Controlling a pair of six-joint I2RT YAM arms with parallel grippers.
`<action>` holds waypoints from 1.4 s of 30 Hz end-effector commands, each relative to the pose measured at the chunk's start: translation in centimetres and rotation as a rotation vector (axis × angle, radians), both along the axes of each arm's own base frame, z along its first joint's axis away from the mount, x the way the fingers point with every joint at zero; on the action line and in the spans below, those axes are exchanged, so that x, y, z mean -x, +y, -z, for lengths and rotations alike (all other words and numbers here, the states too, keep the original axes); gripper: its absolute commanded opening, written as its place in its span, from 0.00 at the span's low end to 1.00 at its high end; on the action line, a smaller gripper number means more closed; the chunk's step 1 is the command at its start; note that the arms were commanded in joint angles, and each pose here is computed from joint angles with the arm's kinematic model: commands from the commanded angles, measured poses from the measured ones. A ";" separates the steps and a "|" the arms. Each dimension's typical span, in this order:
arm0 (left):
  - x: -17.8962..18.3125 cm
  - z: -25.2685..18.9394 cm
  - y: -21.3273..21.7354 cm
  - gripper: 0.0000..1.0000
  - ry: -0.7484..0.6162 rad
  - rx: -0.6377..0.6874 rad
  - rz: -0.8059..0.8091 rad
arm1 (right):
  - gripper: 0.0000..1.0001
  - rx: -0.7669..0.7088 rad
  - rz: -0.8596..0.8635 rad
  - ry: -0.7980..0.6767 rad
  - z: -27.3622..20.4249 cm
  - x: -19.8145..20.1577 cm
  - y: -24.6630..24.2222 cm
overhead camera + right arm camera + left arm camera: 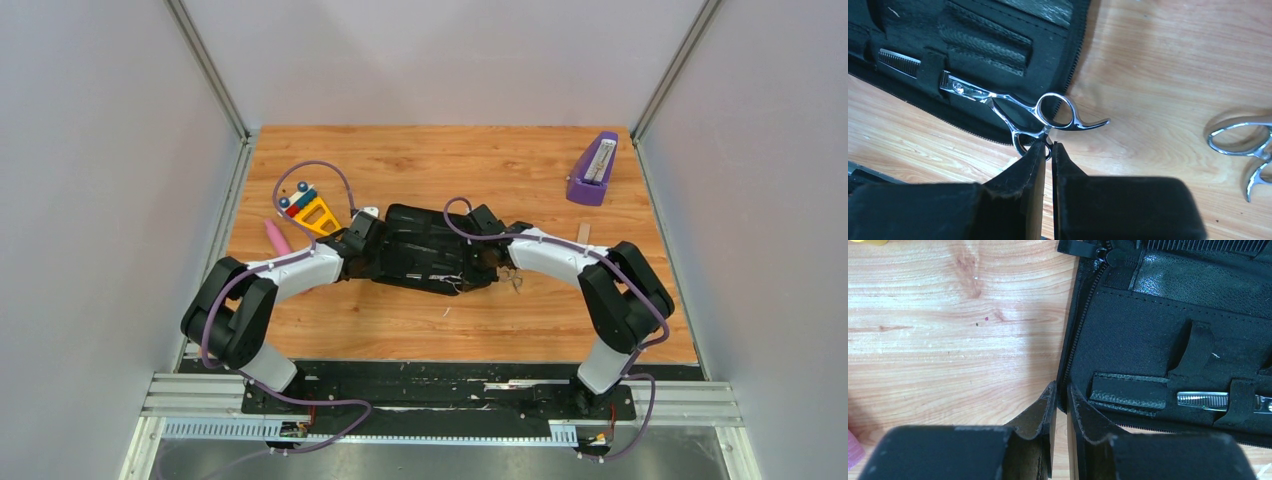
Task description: Sort the hair-cutting tools
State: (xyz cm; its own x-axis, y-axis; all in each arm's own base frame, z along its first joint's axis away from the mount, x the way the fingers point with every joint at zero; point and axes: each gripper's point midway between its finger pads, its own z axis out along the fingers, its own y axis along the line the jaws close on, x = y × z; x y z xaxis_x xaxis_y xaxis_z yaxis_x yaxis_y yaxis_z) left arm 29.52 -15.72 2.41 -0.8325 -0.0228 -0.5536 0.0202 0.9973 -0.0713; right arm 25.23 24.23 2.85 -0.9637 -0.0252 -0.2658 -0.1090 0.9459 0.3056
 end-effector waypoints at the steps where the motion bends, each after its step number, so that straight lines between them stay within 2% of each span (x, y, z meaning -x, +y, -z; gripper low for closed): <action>1: 1.8 1.0 0.3 0.19 0.070 -0.001 0.009 | 0.00 -0.032 -0.029 -0.054 -1.4 -1.4 2.3; 22: 1.9 0.5 0.0 0.19 0.062 0.007 0.022 | 0.00 -0.029 -0.123 -0.039 -1.1 -1.4 5.8; 29: 2.0 0.5 -0.1 0.19 0.065 0.015 0.016 | 0.16 -0.015 -0.120 -0.017 -0.9 -0.9 5.4; 33: 2.0 0.4 -0.2 0.19 0.067 0.020 0.016 | 0.20 -0.026 -0.145 -0.009 -0.8 -0.6 5.8; 37: 2.1 0.3 -0.2 0.19 0.065 0.022 0.013 | 0.30 -0.038 -0.184 -0.017 -1.6 -0.3 6.3; 42: 2.1 0.4 -0.1 0.19 0.067 0.018 0.010 | 0.36 -0.047 -0.194 -0.055 -3.4 -0.5 6.0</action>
